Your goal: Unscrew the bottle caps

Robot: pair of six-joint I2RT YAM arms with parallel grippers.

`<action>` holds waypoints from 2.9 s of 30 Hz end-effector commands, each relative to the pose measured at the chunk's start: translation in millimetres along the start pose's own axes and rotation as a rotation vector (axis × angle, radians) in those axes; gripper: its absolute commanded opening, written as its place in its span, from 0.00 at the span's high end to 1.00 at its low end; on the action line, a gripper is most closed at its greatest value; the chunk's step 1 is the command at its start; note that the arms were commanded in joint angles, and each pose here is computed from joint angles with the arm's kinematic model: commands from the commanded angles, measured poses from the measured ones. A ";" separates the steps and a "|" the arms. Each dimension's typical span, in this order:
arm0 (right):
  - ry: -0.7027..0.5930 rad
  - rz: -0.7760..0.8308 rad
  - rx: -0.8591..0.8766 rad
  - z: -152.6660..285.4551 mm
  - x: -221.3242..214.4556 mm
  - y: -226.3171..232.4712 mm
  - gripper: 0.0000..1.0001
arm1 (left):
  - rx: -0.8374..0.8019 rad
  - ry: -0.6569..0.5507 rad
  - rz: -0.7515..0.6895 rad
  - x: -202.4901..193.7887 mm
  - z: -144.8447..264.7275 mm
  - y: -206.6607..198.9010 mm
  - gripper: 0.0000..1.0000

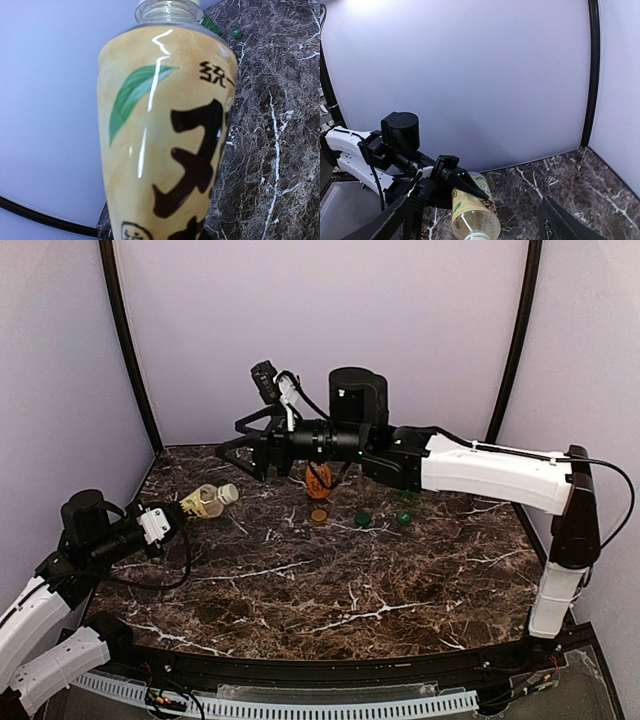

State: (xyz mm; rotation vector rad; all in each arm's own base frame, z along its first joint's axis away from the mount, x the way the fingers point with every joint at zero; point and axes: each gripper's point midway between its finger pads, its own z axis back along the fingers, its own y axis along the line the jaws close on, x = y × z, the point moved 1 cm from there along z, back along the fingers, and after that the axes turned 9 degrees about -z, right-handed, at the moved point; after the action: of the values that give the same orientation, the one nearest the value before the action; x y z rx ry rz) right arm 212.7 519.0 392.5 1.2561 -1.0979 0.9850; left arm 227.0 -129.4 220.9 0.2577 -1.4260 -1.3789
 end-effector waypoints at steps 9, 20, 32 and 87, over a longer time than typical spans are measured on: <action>0.200 -0.461 -0.125 -30.2 -63.1 -34.5 0.25 | 0.132 0.041 -0.043 -6.1 -0.8 23.0 0.99; 0.223 -0.448 -0.082 -36.2 -72.4 -31.7 0.57 | 0.110 0.022 -0.059 -3.2 -1.5 19.3 0.99; 0.227 -0.454 -0.103 -28.5 -72.5 -43.8 0.65 | 0.125 0.039 -0.002 -6.4 -2.0 22.1 0.99; 0.133 -0.021 0.094 -37.3 -63.5 7.4 0.48 | -0.202 -0.316 0.402 63.8 15.2 -6.9 0.99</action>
State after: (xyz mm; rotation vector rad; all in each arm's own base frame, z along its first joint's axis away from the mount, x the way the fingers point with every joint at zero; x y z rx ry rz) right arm 190.5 550.3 329.5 1.2708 -0.8908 1.1000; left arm 192.5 -167.1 231.6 -0.3467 -1.4232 -1.2237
